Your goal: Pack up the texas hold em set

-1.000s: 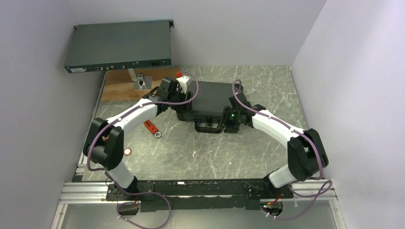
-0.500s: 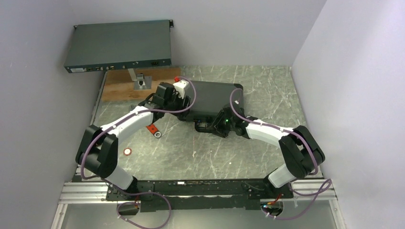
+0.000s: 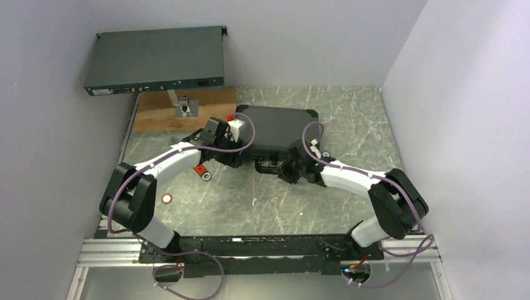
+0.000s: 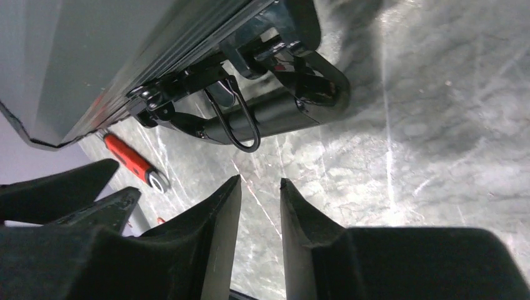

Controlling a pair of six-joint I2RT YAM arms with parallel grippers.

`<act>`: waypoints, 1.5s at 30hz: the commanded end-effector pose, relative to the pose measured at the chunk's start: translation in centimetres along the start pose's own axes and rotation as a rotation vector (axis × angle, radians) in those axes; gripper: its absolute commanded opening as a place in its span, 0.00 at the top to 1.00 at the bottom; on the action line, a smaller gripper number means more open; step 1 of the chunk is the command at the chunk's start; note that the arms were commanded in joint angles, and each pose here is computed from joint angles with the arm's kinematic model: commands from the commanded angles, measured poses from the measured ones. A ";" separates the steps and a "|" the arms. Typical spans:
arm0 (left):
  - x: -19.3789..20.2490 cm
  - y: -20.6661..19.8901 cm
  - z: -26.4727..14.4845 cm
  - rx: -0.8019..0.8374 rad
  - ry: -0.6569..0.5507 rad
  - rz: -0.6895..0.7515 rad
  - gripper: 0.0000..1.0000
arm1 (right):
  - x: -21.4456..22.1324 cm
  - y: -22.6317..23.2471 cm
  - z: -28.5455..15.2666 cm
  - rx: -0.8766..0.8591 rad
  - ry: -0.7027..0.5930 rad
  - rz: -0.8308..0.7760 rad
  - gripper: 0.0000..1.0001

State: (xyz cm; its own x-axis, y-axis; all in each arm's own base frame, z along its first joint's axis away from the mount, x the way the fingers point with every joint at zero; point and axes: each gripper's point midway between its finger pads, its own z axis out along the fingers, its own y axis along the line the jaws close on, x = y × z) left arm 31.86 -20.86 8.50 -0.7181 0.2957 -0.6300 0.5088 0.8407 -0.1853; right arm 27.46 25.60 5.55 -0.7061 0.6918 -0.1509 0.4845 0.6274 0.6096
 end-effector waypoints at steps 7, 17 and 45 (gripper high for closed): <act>-0.3 -0.2 -0.5 0.002 0.018 -0.009 0.35 | 0.2 2.8 -0.7 -0.094 -0.183 0.032 0.69; -4.1 -1.0 -4.5 -0.002 -0.092 -0.011 0.33 | -1.4 2.2 -0.9 -0.101 -0.334 0.215 0.69; -0.2 1.8 1.7 -0.114 0.121 -0.095 0.35 | -0.5 -0.8 2.7 -0.008 -0.463 0.451 0.69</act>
State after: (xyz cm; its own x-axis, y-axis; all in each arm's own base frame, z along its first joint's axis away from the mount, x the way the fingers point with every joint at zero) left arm 36.87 -21.38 10.72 -0.7410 0.2213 -0.6339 0.3992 0.9044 -0.1509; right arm 28.12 25.32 3.11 -0.1851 0.9601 -0.2098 0.6797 0.2792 0.6783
